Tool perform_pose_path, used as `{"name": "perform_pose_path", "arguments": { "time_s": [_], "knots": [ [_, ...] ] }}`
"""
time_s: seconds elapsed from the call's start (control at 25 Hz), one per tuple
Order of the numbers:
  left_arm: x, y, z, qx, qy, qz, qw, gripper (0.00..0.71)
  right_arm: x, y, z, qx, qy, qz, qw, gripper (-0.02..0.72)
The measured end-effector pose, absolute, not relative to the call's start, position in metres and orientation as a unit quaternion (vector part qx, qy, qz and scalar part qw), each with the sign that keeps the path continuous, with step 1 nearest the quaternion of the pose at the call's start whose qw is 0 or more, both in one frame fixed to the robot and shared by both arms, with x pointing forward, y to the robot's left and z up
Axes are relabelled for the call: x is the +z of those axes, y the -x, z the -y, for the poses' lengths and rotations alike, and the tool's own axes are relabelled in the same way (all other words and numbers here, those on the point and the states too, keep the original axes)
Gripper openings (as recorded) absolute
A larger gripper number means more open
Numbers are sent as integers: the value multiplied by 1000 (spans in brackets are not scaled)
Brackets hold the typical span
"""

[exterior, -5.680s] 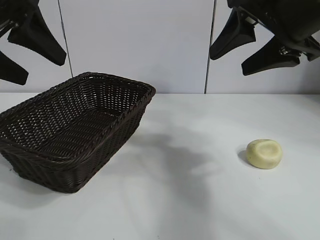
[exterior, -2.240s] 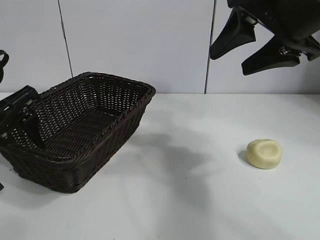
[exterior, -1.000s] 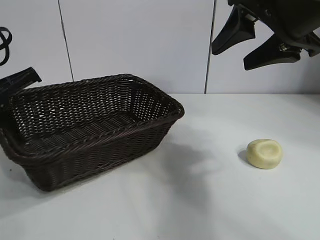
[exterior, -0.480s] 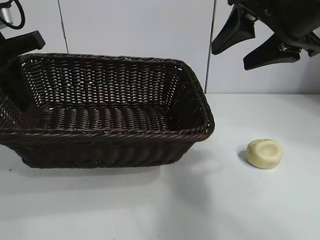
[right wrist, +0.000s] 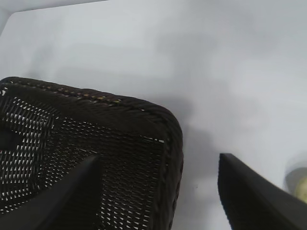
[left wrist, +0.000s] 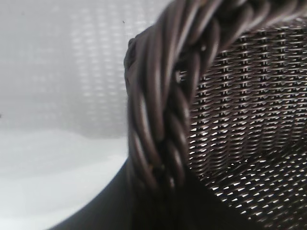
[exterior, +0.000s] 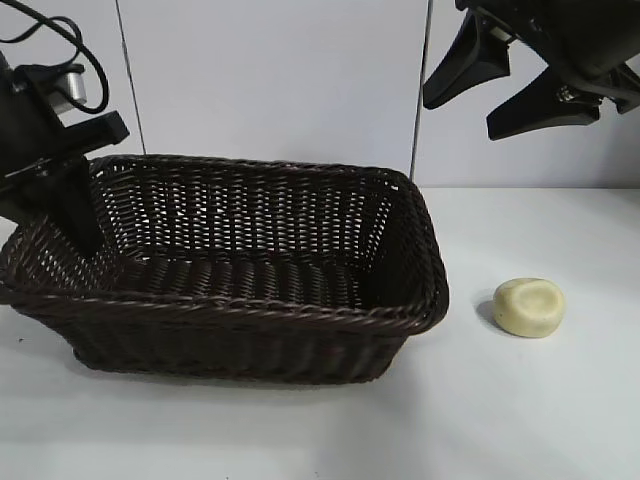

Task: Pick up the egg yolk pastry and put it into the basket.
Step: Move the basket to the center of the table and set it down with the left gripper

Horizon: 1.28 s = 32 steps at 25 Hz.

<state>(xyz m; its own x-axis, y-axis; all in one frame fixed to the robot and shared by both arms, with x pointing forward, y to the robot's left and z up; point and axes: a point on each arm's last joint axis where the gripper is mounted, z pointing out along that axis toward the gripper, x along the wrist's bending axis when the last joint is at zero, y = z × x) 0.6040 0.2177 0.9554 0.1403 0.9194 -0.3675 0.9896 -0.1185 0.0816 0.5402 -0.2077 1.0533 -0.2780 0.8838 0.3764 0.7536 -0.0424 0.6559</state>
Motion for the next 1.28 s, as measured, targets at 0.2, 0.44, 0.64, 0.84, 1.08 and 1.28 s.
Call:
{"name": "perform_pose_path", "arguments": {
  "time_s": [0.2, 0.44, 0.64, 0.84, 1.08, 1.28],
  "knots": [
    [955, -605, -219, -105, -743, -644, 152, 98, 1053, -540, 208, 408, -596, -687, 80, 496],
    [955, -605, -220, -98, -746, -641, 148, 98, 1053, -540, 208, 408, -596, -687, 80, 496],
    [955, -606, -220, -93, -746, -642, 152, 98, 1053, -540, 208, 408, -595, -688, 79, 496],
    [955, -608, -221, -85, -745, -643, 158, 100, 1053, -540, 208, 408, -595, -688, 79, 496],
    [955, -609, -220, -84, -741, -645, 164, 302, 1053, -540, 208, 408, -595, -688, 79, 496],
    [957, -610, -219, -83, -740, -646, 168, 499, 1053, -540, 208, 408, -595, -688, 79, 496]
  ]
}}
